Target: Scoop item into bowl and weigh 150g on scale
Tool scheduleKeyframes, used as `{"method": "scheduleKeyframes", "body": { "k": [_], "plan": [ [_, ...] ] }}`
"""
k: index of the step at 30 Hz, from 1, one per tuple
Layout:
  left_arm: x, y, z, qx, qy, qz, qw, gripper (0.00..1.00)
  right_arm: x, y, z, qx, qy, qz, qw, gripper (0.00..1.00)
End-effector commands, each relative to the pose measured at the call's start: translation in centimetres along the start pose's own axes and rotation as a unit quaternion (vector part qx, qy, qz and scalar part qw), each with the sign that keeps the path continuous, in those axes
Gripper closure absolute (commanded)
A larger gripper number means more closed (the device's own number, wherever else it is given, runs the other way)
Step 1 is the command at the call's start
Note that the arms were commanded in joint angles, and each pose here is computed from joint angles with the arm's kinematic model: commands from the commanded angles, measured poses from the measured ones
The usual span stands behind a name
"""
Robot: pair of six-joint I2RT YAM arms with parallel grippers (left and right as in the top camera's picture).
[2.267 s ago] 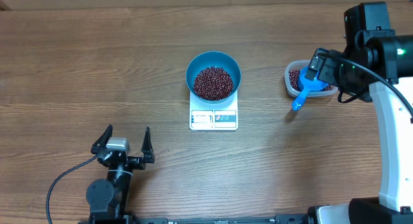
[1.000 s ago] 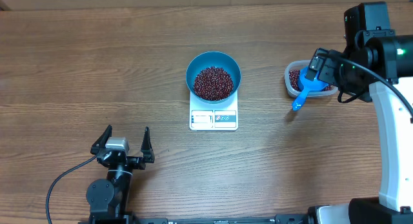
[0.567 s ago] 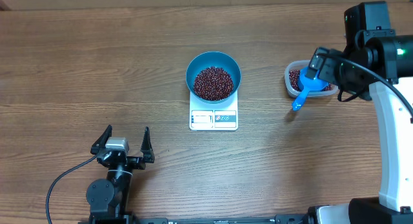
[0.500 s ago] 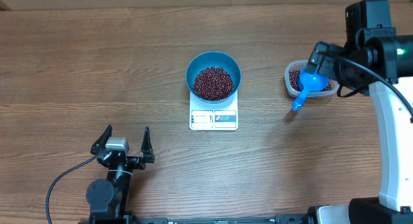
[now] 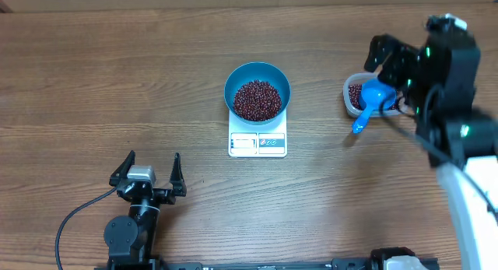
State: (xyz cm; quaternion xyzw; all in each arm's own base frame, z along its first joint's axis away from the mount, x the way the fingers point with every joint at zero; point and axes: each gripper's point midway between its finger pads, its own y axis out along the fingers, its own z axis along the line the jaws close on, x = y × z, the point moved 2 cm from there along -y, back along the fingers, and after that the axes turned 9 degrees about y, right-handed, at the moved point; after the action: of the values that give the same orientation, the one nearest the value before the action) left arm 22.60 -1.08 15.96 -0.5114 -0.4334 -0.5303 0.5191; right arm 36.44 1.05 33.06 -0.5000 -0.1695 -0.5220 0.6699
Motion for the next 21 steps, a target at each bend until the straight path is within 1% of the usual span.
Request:
{"method": "scheduleKeyframes", "body": {
  "k": [1, 4, 7, 12, 16, 21],
  "plan": [
    [-0.1, 0.0, 0.4, 0.01, -0.003, 0.0, 1.0, 0.0, -2.4, -0.6, -0.7, 0.049, 0.002, -0.029, 0.998, 0.0],
    [-0.1, 0.0, 0.4, 0.01, -0.003, 0.0, 1.0, 0.01, -3.6, -0.9, -0.9, 0.107, 0.006, -0.081, 0.991, 0.0],
    [-0.1, 0.0, 0.4, 0.01, -0.003, 0.0, 1.0, 0.0, -4.7, -1.9, -1.2, 0.162, 0.009, -0.139, 0.977, 0.0],
    [-0.1, 0.0, 0.3, 0.01, -0.003, 0.0, 1.0, 0.01, -6.8, -3.8, -2.8, 0.217, 0.013, -0.217, 0.952, 0.0],
    [-0.1, 0.0, 0.3, 0.01, -0.003, 0.0, 1.0, 0.0, -9.0, -4.7, -4.4, 0.234, 0.015, -0.243, 0.941, 0.0],
    [-0.1, 0.0, 0.4, 0.01, -0.003, 0.0, 1.0, 0.0, -11.2, -5.1, -5.9, 0.235, 0.007, -0.249, 0.94, 0.0]
  ]
}}
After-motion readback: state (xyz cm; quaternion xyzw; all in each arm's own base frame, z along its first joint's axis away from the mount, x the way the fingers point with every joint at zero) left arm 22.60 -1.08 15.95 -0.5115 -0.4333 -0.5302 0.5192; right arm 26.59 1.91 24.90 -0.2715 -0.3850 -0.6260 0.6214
